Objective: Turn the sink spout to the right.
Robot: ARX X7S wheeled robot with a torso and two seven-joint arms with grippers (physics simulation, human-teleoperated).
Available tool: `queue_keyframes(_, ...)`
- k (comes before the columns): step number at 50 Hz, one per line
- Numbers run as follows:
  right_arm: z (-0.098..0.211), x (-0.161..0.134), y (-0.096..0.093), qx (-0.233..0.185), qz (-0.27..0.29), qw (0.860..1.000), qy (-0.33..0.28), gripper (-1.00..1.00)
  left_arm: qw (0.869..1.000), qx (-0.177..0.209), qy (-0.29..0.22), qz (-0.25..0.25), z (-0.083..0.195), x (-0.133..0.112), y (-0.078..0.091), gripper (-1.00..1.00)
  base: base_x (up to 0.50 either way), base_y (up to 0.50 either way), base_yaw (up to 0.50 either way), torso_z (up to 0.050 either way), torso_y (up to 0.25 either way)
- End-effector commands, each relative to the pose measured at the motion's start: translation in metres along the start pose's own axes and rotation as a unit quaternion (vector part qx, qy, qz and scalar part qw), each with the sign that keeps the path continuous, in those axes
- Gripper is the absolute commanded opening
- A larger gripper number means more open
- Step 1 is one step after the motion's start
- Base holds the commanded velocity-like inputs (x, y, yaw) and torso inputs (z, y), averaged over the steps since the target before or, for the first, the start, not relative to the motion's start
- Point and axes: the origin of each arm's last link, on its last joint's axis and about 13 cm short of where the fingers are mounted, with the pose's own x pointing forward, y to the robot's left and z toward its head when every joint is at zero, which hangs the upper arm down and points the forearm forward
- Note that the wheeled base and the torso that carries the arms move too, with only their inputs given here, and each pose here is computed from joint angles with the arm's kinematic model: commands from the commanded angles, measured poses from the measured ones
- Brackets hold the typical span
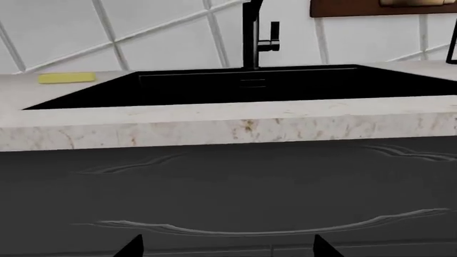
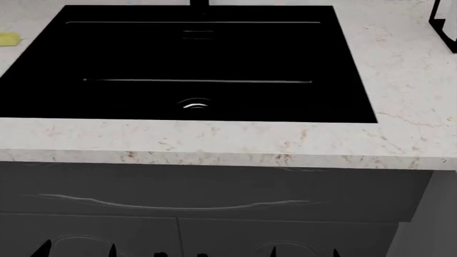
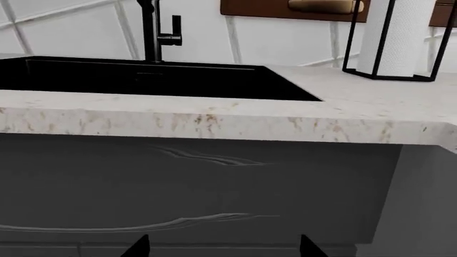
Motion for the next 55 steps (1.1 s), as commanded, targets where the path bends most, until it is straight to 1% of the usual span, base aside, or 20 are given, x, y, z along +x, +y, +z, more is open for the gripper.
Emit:
queue_keyframes(1, -0.001, 0.0, 0.0, -0.001, -0.003, 1.0, 0.0, 1.0, 1.0, 0.002, -0.001, -0.002, 0.001, 0.0, 0.0, 1.0, 0.0, 0.0, 0.0, 0.05, 0.0)
queue_keyframes(3, 0.0, 0.0, 0.0, -0.001, -0.003, 1.0, 0.0, 1.0, 1.0, 0.004, -0.002, -0.004, 0.0, 0.0, 0.0, 1.0, 0.0, 0.0, 0.0, 0.05, 0.0)
queue_keyframes(5, 0.001, 0.0, -0.001, 0.001, -0.006, 1.0, -0.001, 1.0, 1.0, -0.005, 0.0, 0.004, -0.001, -0.001, 0.0, 1.0, 0.0, 0.0, 0.0, 0.05, 0.0)
queue_keyframes(8, 0.007, -0.002, -0.001, -0.015, -0.009, 1.0, -0.005, 1.0, 0.999, 0.037, -0.01, -0.002, 0.004, -0.005, -0.003, 1.0, 0.0, 0.0, 0.0, 0.017, 0.0)
queue_keyframes(10, 0.015, -0.002, -0.003, -0.006, -0.008, 1.0, -0.006, 1.0, 0.999, 0.049, -0.023, -0.007, 0.011, -0.008, -0.004, 1.0, 0.0, 0.0, 0.0, 0.0, 0.0)
queue_keyframes(12, 0.025, -0.001, -0.006, -0.004, -0.013, 1.0, -0.009, 1.0, 0.998, 0.05, -0.025, 0.0, 0.018, -0.008, -0.002, 1.0, 0.0, 0.0, 0.0, 0.0, 0.0)
queue_keyframes(14, 0.025, -0.001, -0.006, -0.004, -0.013, 1.0, -0.009, 1.0, 0.998, 0.05, -0.025, 0.0, 0.018, -0.008, -0.002, 1.0, 0.0, 0.0, 0.0, 0.0, 0.0)
queue_keyframes(16, 0.05, 0.002, -0.009, -0.007, -0.018, 1.0, -0.02, 1.0, 0.997, 0.056, -0.054, 0.001, 0.043, 0.0, 0.0, 1.0, 0.0, 0.0, 0.0, 0.0, 0.0)
queue_keyframes(19, 0.062, 0.002, -0.01, -0.017, -0.015, 0.999, -0.029, 1.0, 0.996, 0.059, -0.068, 0.003, 0.057, 0.003, 0.001, 1.0, 0.0, 0.0, 0.0, 0.0, 0.0)
queue_keyframes(20, 0.064, 0.003, -0.011, -0.013, -0.015, 0.999, -0.027, 1.0, 0.996, 0.051, -0.069, 0.001, 0.062, 0.003, 0.001, 1.0, 0.0, 0.0, 0.0, 0.0, 0.0)
queue_keyframes(23, 0.07, 0.005, -0.014, -0.009, -0.023, 0.999, -0.027, 1.0, 0.995, 0.055, -0.083, -0.003, 0.071, 0.002, -0.001, 1.0, 0.0, 0.0, 0.0, 0.0, 0.0)
queue_keyframes(26, 0.081, 0.003, -0.016, -0.013, -0.028, 0.999, -0.035, 1.0, 0.993, 0.058, -0.099, -0.007, 0.083, 0.002, -0.001, 1.0, 0.0, 0.0, 0.0, 0.0, 0.0)
queue_keyframes(30, 0.09, 0.002, -0.018, -0.029, -0.036, 0.998, -0.04, 1.0, 0.99, 0.076, -0.115, -0.007, 0.096, 0.005, 0.0, 1.0, 0.0, 0.0, 0.0, 0.0, 0.0)
queue_keyframes(32, 0.096, 0.003, -0.019, -0.02, -0.039, 0.998, -0.038, 1.0, 0.989, 0.078, -0.127, -0.008, 0.105, 0.007, 0.001, 1.0, 0.0, 0.0, 0.0, 0.0, 0.0)
queue_keyframes(33, 0.099, 0.003, -0.02, -0.019, -0.04, 0.998, -0.042, 1.0, 0.989, 0.088, -0.122, -0.009, 0.104, 0.009, 0.001, 1.0, 0.0, 0.0, 0.0, 0.0, 0.0)
queue_keyframes(34, 0.105, 0.004, -0.02, -0.032, -0.046, 0.997, -0.051, 1.0, 0.989, 0.08, -0.124, -0.008, 0.106, 0.009, 0.001, 1.0, 0.0, 0.0, 0.0, 0.0, 0.0)
queue_keyframes(38, 0.121, 0.006, -0.022, -0.031, -0.05, 0.996, -0.062, 1.0, 0.986, 0.078, -0.148, 0.004, 0.127, 0.01, 0.006, 1.0, 0.0, 0.0, 0.0, 0.0, 0.0)
queue_keyframes(40, 0.129, 0.005, -0.023, -0.032, -0.055, 0.996, -0.068, 1.0, 0.986, 0.068, -0.154, 0.011, 0.134, 0.009, 0.01, 1.0, 0.0, 0.0, 0.0, 0.0, 0.0)
queue_keyframes(49, 0.148, 0.011, -0.028, -0.042, -0.057, 0.994, -0.08, 1.0, 0.983, 0.077, -0.168, 0.018, 0.152, 0.008, 0.015, 1.0, 0.0, 0.0, 0.0, 0.0, 0.0)
queue_keyframes(55, 0.163, 0.021, -0.03, -0.043, -0.056, 0.994, -0.087, 1.0, 0.981, 0.084, -0.174, 0.023, 0.163, 0.013, 0.019, 1.0, 0.0, 0.0, 0.0, 0.0, 0.0)
